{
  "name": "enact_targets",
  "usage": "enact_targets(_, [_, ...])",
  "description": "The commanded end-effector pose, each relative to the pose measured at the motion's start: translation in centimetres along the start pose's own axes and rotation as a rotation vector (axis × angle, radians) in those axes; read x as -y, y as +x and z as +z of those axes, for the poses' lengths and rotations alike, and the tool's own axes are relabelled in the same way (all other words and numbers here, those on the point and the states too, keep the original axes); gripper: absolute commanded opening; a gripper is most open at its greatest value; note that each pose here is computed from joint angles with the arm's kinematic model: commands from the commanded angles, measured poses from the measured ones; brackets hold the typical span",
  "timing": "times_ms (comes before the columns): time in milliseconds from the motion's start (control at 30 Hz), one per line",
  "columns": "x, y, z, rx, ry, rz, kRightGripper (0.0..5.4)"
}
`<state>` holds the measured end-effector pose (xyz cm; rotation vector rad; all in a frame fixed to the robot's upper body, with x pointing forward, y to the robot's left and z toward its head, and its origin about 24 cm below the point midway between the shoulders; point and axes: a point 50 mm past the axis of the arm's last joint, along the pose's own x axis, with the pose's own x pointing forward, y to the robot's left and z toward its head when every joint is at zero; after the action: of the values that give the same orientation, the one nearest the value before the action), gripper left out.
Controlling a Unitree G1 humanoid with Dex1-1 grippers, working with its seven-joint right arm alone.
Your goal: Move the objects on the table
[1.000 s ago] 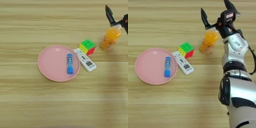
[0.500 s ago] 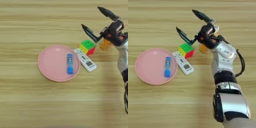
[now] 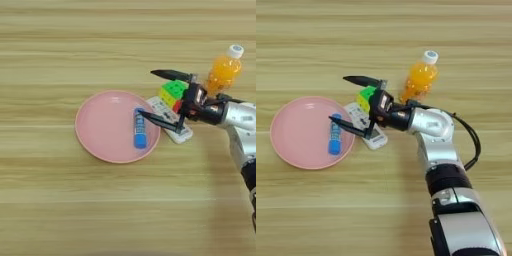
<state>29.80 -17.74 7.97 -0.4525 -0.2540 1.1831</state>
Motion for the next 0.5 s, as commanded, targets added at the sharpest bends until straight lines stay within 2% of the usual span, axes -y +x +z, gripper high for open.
enact_targets(33, [1.5,-0.2,1.2,-0.054,-0.069,0.03,5.36])
enact_targets(267, [0.5,-0.6,0.1,-0.148,-0.041,0.114,5.36])
enact_targets(500, [0.1,-0.7,-0.5,-0.194,-0.039,0.138,5.36])
